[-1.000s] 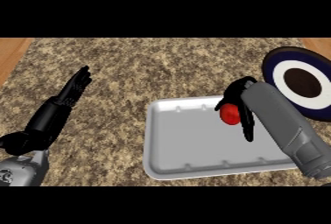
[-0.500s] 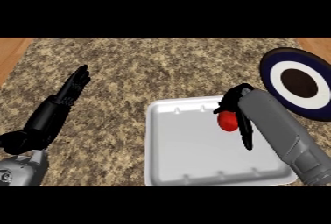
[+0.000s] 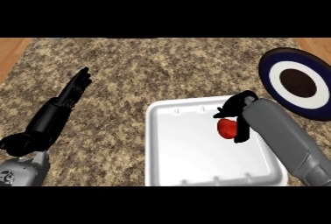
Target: Pick the tomato from the tray and place it in the plate
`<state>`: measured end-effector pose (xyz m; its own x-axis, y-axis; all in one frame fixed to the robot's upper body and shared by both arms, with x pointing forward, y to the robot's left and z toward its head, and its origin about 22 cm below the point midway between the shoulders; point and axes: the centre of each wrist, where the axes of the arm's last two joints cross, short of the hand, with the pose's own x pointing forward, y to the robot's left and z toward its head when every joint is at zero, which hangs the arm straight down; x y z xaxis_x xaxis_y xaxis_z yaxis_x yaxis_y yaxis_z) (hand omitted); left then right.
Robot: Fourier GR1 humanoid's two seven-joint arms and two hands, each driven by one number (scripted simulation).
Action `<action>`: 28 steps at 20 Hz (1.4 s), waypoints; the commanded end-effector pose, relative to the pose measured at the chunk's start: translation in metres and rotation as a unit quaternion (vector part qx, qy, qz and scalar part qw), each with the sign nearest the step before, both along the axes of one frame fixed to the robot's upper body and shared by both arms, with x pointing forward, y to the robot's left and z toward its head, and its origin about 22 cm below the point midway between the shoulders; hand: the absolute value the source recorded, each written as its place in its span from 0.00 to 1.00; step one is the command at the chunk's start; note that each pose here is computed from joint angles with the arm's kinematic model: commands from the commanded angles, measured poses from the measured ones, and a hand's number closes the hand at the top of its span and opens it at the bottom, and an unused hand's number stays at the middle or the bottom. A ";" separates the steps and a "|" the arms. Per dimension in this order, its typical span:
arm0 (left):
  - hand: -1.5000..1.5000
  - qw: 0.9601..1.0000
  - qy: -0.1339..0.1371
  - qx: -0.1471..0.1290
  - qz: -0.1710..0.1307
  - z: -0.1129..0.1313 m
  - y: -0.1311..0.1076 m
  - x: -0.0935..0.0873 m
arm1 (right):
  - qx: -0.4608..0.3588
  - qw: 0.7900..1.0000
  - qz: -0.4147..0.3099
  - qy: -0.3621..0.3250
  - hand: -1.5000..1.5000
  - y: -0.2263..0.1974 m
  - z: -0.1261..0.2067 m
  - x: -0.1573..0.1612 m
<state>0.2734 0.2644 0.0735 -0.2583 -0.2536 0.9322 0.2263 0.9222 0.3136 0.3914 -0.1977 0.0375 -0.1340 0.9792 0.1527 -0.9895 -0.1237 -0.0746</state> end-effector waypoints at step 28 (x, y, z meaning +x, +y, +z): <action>0.50 0.994 -0.060 0.006 -0.090 0.031 -0.033 0.009 | -0.520 0.324 -0.679 -0.405 1.00 -0.290 0.251 -0.016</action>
<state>0.2814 0.2393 0.1005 -0.3885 -0.2206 0.8946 0.3157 0.8803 0.3542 0.3798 -0.4813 0.2697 0.9984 -0.0346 -0.0452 -0.0393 0.1536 -0.9873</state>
